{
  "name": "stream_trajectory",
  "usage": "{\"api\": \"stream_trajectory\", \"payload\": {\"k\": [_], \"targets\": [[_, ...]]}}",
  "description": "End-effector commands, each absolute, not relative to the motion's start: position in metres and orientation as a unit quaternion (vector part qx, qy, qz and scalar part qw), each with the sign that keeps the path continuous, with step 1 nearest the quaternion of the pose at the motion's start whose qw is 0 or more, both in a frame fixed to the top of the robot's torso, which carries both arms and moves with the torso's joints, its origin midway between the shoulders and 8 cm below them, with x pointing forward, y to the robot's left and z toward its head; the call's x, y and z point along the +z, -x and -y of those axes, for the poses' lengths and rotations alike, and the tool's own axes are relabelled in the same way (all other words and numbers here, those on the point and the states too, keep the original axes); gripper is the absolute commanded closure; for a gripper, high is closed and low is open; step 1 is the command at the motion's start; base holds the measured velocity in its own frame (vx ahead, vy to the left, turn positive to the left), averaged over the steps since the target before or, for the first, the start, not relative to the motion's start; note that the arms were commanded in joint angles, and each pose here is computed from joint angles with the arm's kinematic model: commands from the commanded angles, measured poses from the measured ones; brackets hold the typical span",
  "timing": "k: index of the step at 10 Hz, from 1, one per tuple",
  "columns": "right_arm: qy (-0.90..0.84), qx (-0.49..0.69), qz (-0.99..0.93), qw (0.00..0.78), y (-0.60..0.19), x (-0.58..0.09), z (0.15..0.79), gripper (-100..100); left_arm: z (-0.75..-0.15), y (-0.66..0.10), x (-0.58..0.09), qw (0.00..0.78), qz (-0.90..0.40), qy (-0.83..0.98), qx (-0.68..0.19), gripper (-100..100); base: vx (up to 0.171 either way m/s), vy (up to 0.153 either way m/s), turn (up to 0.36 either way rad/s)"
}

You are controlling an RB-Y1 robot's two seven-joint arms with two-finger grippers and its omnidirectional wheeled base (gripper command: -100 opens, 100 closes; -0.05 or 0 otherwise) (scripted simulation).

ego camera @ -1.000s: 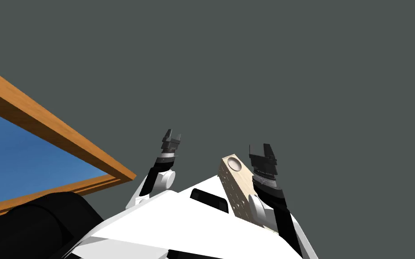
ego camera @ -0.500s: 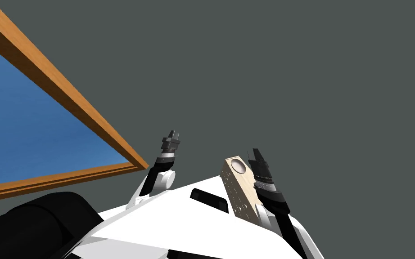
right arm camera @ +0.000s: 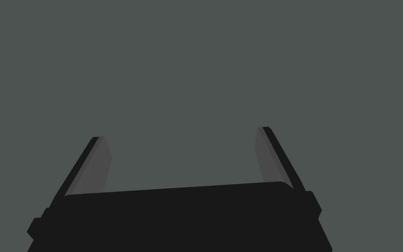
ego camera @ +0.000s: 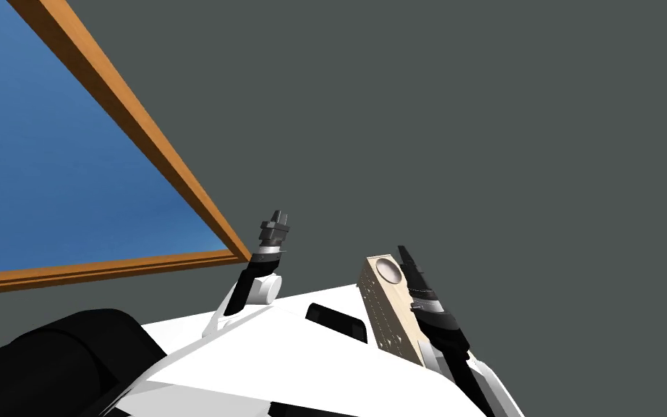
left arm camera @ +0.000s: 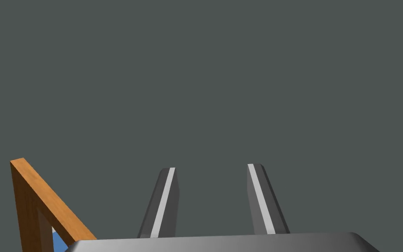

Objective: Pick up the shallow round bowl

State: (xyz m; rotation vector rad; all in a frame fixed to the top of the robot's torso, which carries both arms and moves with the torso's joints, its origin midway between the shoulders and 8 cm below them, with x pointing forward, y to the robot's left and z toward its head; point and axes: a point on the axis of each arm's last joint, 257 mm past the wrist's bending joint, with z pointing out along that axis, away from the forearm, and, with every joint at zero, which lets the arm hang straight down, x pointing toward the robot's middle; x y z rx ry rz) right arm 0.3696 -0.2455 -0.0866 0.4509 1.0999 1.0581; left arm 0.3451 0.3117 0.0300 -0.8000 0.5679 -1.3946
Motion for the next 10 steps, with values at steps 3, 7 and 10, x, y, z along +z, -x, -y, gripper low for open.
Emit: {"api": "stream_trajectory", "payload": {"k": [3, 7, 10], "targets": [[-0.180, 0.401, -0.569, 0.695, -0.369, -0.140, 0.261, -100, -0.312, -0.345, 0.030, 0.658, -0.251, 0.353, -0.616, 0, -0.035, -0.012, 0.208], [-0.150, 0.350, -0.616, 0.689, -0.366, -0.171, 0.267, -100, -0.312, -0.345, 0.030, 0.658, -0.251, 0.353, -0.616, 0, -0.031, -0.014, 0.144], [-0.127, 0.275, -0.680, 0.668, -0.355, -0.224, 0.295, -100, -0.312, -0.345, 0.030, 0.658, -0.251, 0.353, -0.616, 0, -0.029, -0.011, 0.278]]}}
